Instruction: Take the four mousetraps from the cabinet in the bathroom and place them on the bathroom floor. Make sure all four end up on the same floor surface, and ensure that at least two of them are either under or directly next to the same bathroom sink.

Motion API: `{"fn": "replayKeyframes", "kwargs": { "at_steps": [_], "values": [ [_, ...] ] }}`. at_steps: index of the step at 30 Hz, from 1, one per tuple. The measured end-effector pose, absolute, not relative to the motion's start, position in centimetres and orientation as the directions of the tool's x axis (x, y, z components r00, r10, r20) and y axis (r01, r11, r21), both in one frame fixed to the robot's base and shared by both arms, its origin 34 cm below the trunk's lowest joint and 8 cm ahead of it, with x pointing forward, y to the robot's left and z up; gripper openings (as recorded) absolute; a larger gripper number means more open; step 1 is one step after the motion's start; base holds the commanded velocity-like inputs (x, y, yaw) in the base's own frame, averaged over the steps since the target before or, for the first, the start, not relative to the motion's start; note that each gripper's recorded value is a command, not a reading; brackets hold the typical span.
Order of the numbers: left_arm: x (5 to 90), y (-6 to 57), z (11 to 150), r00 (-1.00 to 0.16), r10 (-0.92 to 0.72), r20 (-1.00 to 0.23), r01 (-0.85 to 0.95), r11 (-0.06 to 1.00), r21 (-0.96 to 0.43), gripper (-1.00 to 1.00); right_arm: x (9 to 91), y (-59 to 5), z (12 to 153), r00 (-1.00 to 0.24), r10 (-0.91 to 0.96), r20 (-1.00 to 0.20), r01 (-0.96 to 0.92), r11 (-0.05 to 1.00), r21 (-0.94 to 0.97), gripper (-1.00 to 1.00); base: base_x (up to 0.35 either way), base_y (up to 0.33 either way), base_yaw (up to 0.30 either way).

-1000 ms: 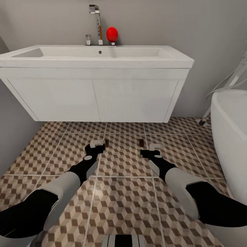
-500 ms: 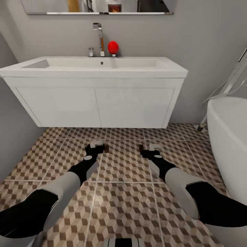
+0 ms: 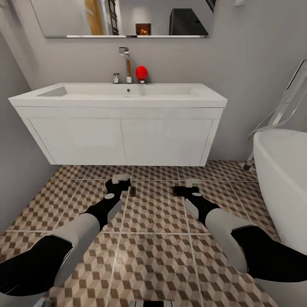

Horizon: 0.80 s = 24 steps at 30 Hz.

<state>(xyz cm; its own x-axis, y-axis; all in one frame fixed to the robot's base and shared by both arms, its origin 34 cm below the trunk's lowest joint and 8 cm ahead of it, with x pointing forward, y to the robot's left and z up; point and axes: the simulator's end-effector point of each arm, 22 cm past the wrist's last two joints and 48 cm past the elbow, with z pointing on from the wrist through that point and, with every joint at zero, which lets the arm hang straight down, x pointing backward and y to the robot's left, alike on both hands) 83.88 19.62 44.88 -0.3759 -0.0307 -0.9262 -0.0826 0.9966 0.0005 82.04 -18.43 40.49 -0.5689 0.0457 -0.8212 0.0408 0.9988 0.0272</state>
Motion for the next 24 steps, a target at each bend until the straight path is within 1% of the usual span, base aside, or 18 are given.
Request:
{"fn": "replayKeyframes", "kwargs": {
  "at_steps": [24],
  "values": [
    [84.0, 19.6, 52.5, -0.283, -0.033, -0.958, -0.084, 0.996, -0.009, 1.00, 82.7, -18.5, 48.1, -0.480, 0.046, -0.876, 0.038, 0.999, 0.032, 1.00, 0.000, 0.000, 0.000]
  ]
}}
